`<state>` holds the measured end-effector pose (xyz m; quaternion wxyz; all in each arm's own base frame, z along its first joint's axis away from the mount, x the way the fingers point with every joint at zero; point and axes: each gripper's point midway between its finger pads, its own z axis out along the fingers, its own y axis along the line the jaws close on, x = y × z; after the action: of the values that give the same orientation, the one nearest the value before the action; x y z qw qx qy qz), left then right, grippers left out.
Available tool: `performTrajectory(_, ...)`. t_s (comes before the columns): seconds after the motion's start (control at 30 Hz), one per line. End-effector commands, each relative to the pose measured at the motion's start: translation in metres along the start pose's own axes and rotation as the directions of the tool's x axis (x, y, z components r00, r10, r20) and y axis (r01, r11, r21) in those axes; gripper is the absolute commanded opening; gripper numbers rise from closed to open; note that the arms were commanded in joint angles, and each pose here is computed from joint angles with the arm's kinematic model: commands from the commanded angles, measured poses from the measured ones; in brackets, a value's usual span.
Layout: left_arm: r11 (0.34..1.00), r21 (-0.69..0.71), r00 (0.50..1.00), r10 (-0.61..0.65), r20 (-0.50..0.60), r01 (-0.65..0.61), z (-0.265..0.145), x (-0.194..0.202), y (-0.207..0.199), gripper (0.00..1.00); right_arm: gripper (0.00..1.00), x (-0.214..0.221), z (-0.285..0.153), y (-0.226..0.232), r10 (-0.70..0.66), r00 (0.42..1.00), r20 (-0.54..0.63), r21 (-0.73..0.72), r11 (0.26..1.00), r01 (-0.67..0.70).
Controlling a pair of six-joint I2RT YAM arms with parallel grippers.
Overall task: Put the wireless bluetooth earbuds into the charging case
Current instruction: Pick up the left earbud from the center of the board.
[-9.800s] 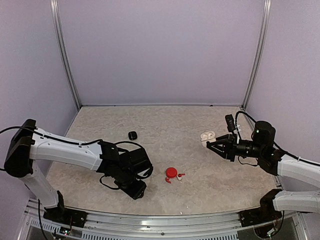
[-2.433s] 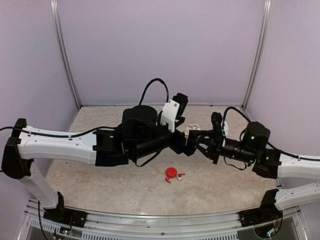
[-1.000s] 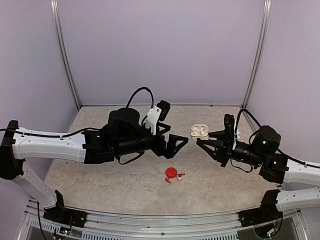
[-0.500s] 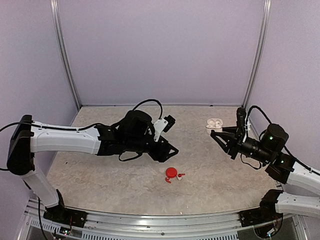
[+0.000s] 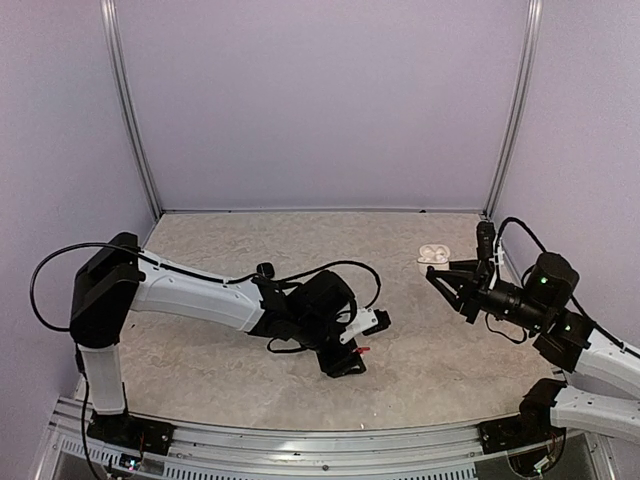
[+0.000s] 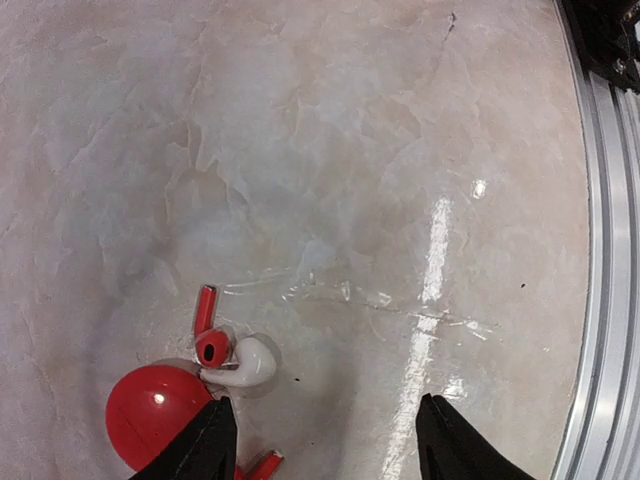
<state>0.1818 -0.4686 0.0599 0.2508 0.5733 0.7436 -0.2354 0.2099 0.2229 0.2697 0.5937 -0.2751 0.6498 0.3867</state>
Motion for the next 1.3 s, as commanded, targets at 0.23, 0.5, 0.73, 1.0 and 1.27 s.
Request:
performTrajectory(0.23, 0.976, 0.165, 0.985, 0.157, -0.076, -0.143, 0.016, -0.002, 0.006, 0.54, 0.00, -0.001, -0.008, -0.003, 0.005, 1.000, 0.012, 0.019, 1.000, -0.005)
performTrajectory(0.5, 0.969, 0.192, 0.978, 0.178, -0.109, -0.155, 0.034, -0.003, 0.012, 0.46, 0.00, -0.002, -0.010, -0.002, 0.007, 1.000, 0.019, 0.017, 1.000, -0.007)
performTrajectory(0.73, 0.973, 0.183, 0.969, 0.173, -0.176, -0.140, 0.047, 0.015, 0.016, 0.39, 0.00, -0.002, -0.009, -0.003, 0.003, 1.000, 0.019, 0.021, 1.000, -0.003)
performTrajectory(1.0, 0.986, 0.107, 0.956, 0.154, -0.249, -0.131, 0.041, 0.038, 0.038, 0.39, 0.00, -0.003, -0.008, -0.003, -0.003, 1.000, 0.018, 0.017, 1.000, 0.002)
performTrajectory(1.27, 0.993, 0.062, 0.943, 0.118, -0.311, -0.104, 0.026, 0.054, 0.059, 0.51, 0.00, -0.003, -0.008, -0.003, -0.004, 1.000, 0.016, 0.015, 1.000, 0.004)
